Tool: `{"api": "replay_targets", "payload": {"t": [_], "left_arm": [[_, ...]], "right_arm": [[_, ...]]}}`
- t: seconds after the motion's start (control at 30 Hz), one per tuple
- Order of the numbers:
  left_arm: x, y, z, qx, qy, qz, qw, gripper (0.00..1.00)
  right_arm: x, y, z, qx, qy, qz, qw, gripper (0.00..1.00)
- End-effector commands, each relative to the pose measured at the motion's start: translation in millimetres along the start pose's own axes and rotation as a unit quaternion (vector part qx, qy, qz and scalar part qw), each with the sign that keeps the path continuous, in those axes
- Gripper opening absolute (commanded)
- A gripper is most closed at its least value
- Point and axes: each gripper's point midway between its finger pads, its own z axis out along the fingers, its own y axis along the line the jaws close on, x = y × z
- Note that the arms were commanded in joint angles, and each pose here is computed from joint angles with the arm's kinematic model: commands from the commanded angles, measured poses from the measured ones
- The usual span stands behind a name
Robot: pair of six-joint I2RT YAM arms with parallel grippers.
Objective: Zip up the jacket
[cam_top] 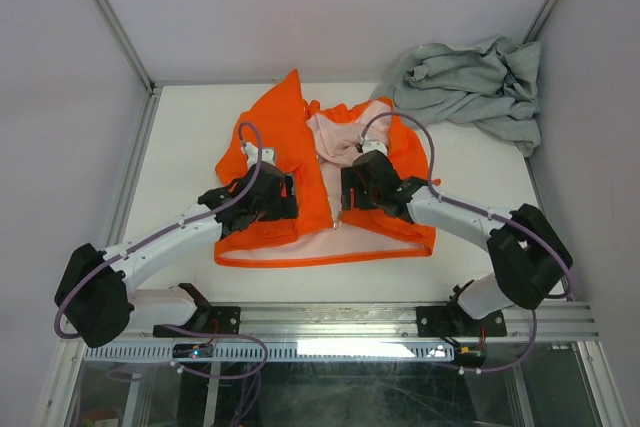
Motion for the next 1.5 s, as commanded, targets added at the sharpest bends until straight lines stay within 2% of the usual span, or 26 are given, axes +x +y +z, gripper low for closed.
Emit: {"api": "replay_targets", "payload": {"t": [0.0, 0.3, 0.37, 0.5, 0.6, 0.63, 0.8, 0.93, 1.0, 1.1, 1.27, 1.47], "left_arm": [[-38, -44, -6, 0.077, -0.044, -0.001, 0.996, 0.78], [-30, -75, 13, 0.138, -0.016, 0.002, 0.990, 0.78], [-29, -79, 12, 0.151, -0.013, -0.002, 0.988, 0.78], [-32, -85, 6, 0.169, -0.019, -0.005, 0.985, 0.79], [-36, -91, 2, 0.183, -0.024, -0.006, 0.983, 0.79], [-37, -94, 0, 0.190, -0.024, -0.005, 0.982, 0.79], [-40, -113, -2, 0.233, -0.019, 0.000, 0.972, 0.79], [-40, -135, -5, 0.284, -0.006, 0.004, 0.959, 0.77], [-39, -145, -7, 0.310, 0.000, 0.008, 0.951, 0.77], [-36, -161, -5, 0.347, 0.012, 0.012, 0.938, 0.76], [-32, -182, 1, 0.399, 0.038, 0.012, 0.916, 0.75], [-30, -200, 6, 0.436, 0.083, 0.004, 0.896, 0.71]], "right_arm": [[-11, -5, 12, 0.057, -0.008, -0.016, 0.998, 0.75], [26, -29, 40, 0.131, 0.037, -0.043, 0.990, 0.74], [32, -32, 42, 0.135, 0.045, -0.050, 0.989, 0.71], [33, -35, 37, 0.129, 0.038, -0.056, 0.989, 0.50], [29, -35, 28, 0.121, 0.027, -0.065, 0.990, 0.31], [27, -35, 24, 0.116, 0.024, -0.068, 0.991, 0.27], [19, -20, 2, 0.052, -0.001, -0.080, 0.995, 0.24], [15, -3, -13, -0.014, -0.022, -0.088, 0.996, 0.14], [16, 4, -18, -0.044, -0.032, -0.089, 0.995, 0.12], [15, 12, -24, -0.087, -0.047, -0.086, 0.991, 0.03], [21, 29, -33, -0.158, -0.051, -0.097, 0.981, 0.01], [15, 30, -43, -0.202, -0.068, -0.087, 0.973, 0.02]]}}
